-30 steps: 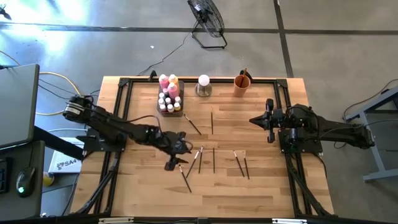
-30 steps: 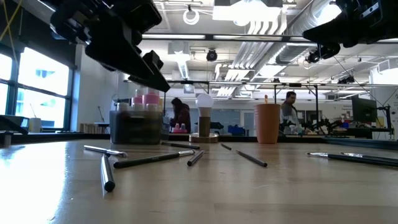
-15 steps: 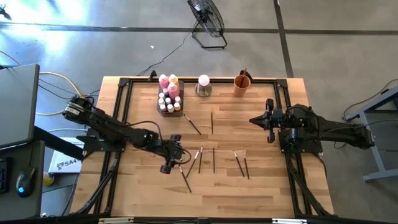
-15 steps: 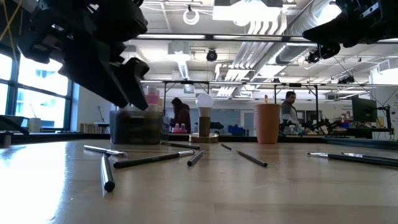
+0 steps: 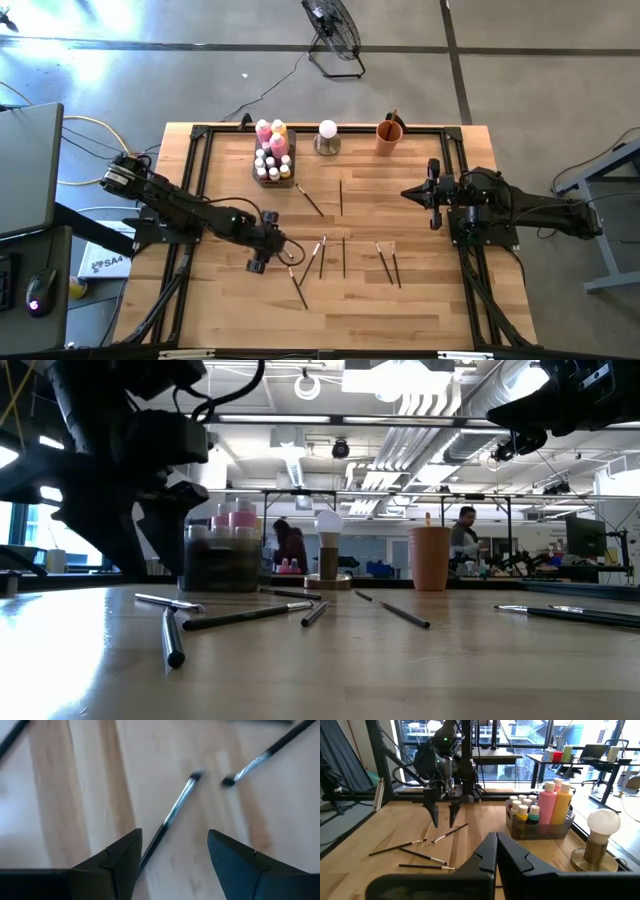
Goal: Pick & Place Paint Supplies
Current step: Put the silver paintbrush into the orange cup
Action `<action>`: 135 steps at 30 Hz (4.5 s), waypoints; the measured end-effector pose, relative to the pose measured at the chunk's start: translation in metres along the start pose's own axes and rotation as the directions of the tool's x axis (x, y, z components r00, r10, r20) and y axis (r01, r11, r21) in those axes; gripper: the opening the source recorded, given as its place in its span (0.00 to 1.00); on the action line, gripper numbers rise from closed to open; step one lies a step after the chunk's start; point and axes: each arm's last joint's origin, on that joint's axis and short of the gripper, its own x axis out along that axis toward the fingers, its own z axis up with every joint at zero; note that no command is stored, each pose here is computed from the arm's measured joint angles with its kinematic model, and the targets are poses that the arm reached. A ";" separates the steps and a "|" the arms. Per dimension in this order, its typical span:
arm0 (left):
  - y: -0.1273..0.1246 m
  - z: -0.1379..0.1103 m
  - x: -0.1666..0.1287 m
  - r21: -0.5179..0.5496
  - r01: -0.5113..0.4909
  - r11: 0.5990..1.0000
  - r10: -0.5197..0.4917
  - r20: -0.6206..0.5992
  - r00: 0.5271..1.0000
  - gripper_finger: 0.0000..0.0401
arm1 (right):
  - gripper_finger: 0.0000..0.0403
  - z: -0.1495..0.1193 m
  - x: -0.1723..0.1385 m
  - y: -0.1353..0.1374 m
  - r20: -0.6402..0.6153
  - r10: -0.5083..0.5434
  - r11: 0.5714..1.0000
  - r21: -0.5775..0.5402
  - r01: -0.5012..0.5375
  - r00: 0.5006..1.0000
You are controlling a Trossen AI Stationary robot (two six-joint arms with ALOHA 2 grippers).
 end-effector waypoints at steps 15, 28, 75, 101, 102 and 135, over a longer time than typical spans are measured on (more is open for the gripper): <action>-0.005 0.014 0.025 0.028 0.038 0.999 -0.039 0.041 0.998 0.55 | 0.01 0.000 0.000 0.000 0.000 -0.001 1.000 -0.001 0.001 1.000; -0.010 0.047 0.045 0.055 0.070 0.996 -0.066 -0.069 0.995 0.55 | 0.01 -0.001 0.001 -0.002 -0.013 -0.053 0.999 -0.001 0.053 0.999; -0.011 0.046 0.045 -0.002 0.109 0.994 -0.109 -0.083 0.991 0.01 | 0.01 -0.001 0.001 -0.002 -0.012 -0.051 0.999 -0.003 0.051 0.999; 0.065 0.131 -0.012 -0.032 0.010 0.999 -0.006 0.097 0.995 0.00 | 0.01 -0.001 0.001 0.000 -0.016 0.006 1.000 -0.009 -0.007 1.000; 0.072 0.135 -0.016 -0.039 0.017 0.999 -0.012 0.123 0.992 0.00 | 0.01 -0.002 0.001 0.000 -0.020 0.009 1.000 -0.010 -0.010 1.000; 0.229 0.173 -0.099 0.014 0.184 0.983 -0.087 0.915 0.395 0.00 | 0.03 0.026 0.029 -0.004 0.265 0.001 0.995 -0.095 0.024 0.964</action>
